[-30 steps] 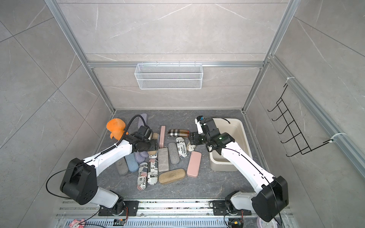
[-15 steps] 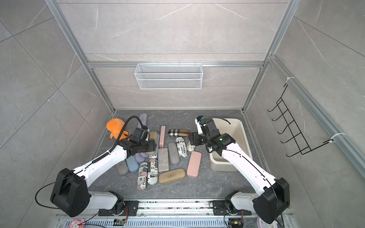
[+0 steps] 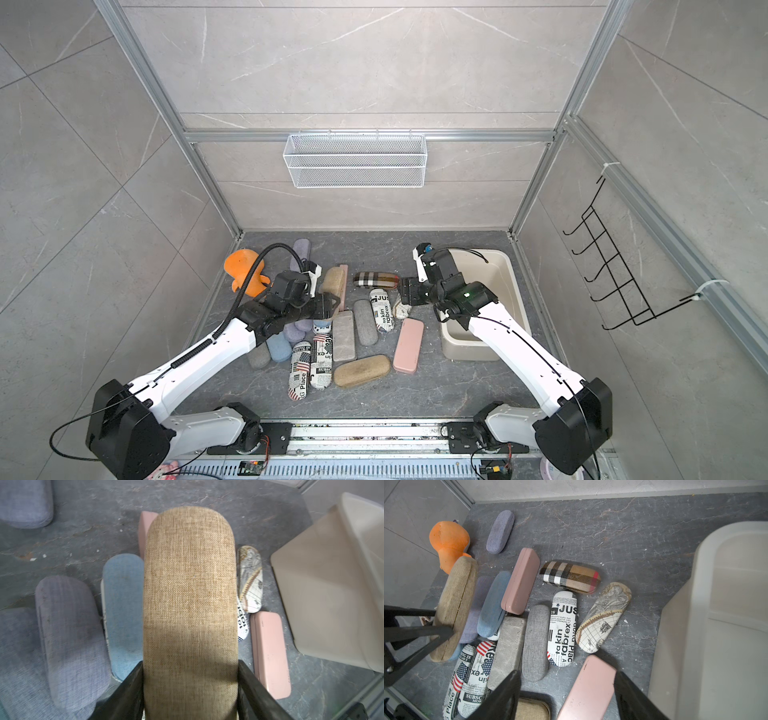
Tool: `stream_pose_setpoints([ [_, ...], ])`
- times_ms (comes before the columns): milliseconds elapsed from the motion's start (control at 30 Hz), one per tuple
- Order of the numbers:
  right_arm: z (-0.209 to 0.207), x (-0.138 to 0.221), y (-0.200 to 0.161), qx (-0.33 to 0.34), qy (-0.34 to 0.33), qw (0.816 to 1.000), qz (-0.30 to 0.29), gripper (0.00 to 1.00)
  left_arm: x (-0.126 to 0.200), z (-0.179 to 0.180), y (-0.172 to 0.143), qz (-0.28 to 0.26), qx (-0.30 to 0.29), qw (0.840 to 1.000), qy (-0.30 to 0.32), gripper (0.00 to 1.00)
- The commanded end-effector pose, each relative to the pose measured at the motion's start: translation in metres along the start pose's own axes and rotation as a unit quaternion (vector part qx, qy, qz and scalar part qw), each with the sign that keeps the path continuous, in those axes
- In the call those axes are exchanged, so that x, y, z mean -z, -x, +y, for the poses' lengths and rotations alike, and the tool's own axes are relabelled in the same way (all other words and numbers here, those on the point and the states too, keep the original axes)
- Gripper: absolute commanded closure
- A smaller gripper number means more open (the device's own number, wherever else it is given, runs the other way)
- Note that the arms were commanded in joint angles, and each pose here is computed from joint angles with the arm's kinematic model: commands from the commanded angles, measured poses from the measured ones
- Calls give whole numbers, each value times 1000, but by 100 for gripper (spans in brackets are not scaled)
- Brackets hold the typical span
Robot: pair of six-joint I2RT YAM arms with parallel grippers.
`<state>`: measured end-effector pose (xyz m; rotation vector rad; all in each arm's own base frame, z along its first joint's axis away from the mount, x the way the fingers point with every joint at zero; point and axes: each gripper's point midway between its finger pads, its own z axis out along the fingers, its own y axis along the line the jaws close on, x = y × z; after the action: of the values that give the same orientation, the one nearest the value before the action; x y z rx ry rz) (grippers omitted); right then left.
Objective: Put the glasses cases into the storage boxes
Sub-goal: Pick up the glasses case.
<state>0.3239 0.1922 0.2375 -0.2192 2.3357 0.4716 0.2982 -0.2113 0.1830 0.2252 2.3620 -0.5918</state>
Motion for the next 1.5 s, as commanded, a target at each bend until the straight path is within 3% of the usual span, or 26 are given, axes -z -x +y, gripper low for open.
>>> stream_pose_setpoints([
  [0, 4, 2, 10, -39, 7, 999, -30, 27, 5, -33, 11, -26, -43, 997, -63, 48],
  [400, 13, 10, 28, -58, 31, 995, -72, 28, 6, -77, 18, -85, -91, 985, -123, 49],
  [800, 81, 12, 47, -62, 196, 977, -61, 24, 6, -93, 35, -139, -79, 973, -164, 50],
  [1267, 107, -12, 48, -74, 213, 973, -44, 30, 17, -105, 47, -178, -50, 961, -206, 50],
  [1467, 118, -19, 47, -73, 218, 972, -38, 36, 25, -112, 54, -193, -47, 954, -223, 50],
])
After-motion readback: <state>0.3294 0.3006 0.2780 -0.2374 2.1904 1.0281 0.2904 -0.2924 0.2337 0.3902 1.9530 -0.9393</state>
